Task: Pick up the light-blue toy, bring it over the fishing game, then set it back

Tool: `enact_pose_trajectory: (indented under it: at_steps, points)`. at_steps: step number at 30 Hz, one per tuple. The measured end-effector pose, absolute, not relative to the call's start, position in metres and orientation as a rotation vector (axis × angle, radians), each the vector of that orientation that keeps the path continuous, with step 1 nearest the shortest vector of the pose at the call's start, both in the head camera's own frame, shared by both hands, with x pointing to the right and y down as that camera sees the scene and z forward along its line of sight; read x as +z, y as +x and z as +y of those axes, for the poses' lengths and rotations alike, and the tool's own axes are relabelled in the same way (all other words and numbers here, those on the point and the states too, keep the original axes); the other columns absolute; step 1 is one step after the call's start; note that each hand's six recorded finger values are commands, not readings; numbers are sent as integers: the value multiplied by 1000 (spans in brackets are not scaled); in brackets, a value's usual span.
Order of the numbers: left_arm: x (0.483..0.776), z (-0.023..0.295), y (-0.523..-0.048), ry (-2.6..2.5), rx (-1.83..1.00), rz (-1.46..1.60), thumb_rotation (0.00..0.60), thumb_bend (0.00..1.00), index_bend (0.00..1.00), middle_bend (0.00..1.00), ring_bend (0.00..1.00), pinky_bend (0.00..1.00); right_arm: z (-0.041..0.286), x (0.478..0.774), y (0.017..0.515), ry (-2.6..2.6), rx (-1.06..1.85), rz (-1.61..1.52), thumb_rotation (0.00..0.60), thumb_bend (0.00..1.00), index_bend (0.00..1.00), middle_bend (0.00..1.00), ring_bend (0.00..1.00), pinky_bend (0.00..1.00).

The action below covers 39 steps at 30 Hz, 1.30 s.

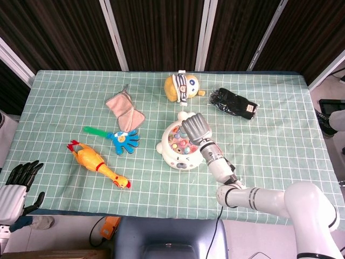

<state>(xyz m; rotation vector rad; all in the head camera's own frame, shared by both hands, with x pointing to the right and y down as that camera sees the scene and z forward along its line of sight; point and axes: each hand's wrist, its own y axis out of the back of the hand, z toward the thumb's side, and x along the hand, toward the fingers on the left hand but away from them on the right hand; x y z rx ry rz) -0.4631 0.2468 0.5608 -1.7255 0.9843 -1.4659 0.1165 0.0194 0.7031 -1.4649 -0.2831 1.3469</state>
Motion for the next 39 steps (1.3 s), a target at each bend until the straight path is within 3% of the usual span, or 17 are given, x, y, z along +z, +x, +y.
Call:
enact_pose_trajectory:
  at_steps: [18, 30, 39]
  points:
    - [560, 246, -467, -1730, -1475, 996, 600, 414, 51, 30, 0, 24, 23, 730, 89, -1476, 1348, -235, 600, 530, 1000, 694, 731, 855]
    - [562, 248, -463, -1736, -1471, 972, 600, 413, 51, 30, 0, 24, 14, 688, 127, -1481, 1324, -335, 600, 530, 1000, 694, 731, 856]
    - [566, 251, -455, -1752, -1462, 935, 600, 414, 50, 30, 0, 24, 43, 652, 222, -1496, 1352, -422, 600, 529, 1000, 694, 728, 858]
